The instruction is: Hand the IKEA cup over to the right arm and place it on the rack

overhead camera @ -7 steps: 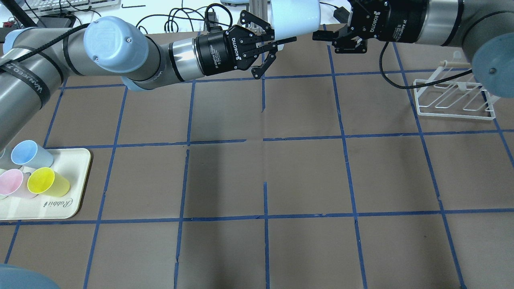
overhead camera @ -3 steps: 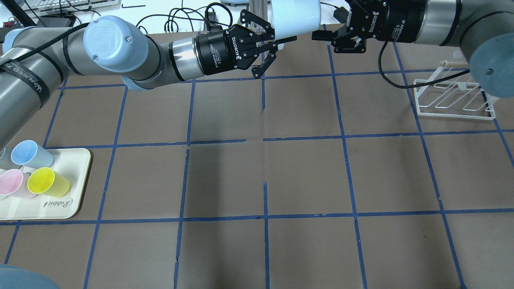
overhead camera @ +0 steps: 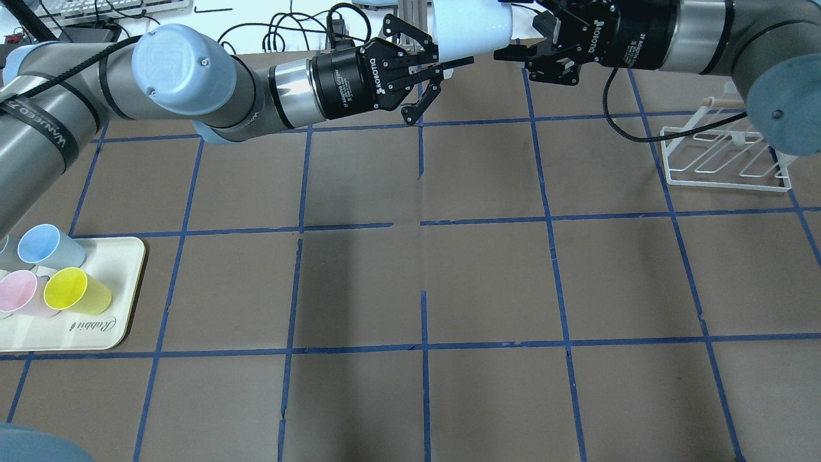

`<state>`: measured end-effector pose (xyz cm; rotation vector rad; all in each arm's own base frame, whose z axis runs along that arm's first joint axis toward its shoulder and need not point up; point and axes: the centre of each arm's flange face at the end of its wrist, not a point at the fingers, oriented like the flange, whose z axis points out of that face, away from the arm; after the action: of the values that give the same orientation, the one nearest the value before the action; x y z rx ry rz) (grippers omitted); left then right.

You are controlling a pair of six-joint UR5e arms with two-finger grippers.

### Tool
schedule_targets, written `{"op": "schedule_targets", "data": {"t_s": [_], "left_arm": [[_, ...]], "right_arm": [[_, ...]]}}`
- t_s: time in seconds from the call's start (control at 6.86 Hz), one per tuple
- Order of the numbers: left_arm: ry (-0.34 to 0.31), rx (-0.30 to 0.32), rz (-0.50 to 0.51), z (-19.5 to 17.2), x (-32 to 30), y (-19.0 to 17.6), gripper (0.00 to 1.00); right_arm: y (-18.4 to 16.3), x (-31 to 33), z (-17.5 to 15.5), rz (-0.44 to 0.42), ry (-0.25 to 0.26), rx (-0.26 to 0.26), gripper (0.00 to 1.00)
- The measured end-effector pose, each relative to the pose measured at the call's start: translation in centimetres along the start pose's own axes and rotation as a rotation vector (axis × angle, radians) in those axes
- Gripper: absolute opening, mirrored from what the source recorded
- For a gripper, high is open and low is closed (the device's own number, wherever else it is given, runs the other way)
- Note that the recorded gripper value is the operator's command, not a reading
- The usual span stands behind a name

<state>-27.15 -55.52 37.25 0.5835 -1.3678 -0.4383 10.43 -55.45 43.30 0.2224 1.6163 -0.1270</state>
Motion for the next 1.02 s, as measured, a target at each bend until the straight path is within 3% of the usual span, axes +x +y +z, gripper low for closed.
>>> {"op": "schedule_targets", "data": {"t_s": [0.15,0.73,1.02], "left_arm": [[0.001,0.0,0.001,0.0,0.04,0.01,0.0],[-0.001,-0.002,0.005,0.09,0.2,0.09,0.0],[-0.002,-0.002,0.002,0.08,0.25,0.13,0.99]], "right_arm": [[-0.07,0.07,0.0,0.0,0.0,0.0,0.74],[-0.09,-0.01,-0.01,-0.004,0.0,0.0,0.48],[-0.11,-0.12,-0.01,-0.011,0.002,0.0,0.47]]}}
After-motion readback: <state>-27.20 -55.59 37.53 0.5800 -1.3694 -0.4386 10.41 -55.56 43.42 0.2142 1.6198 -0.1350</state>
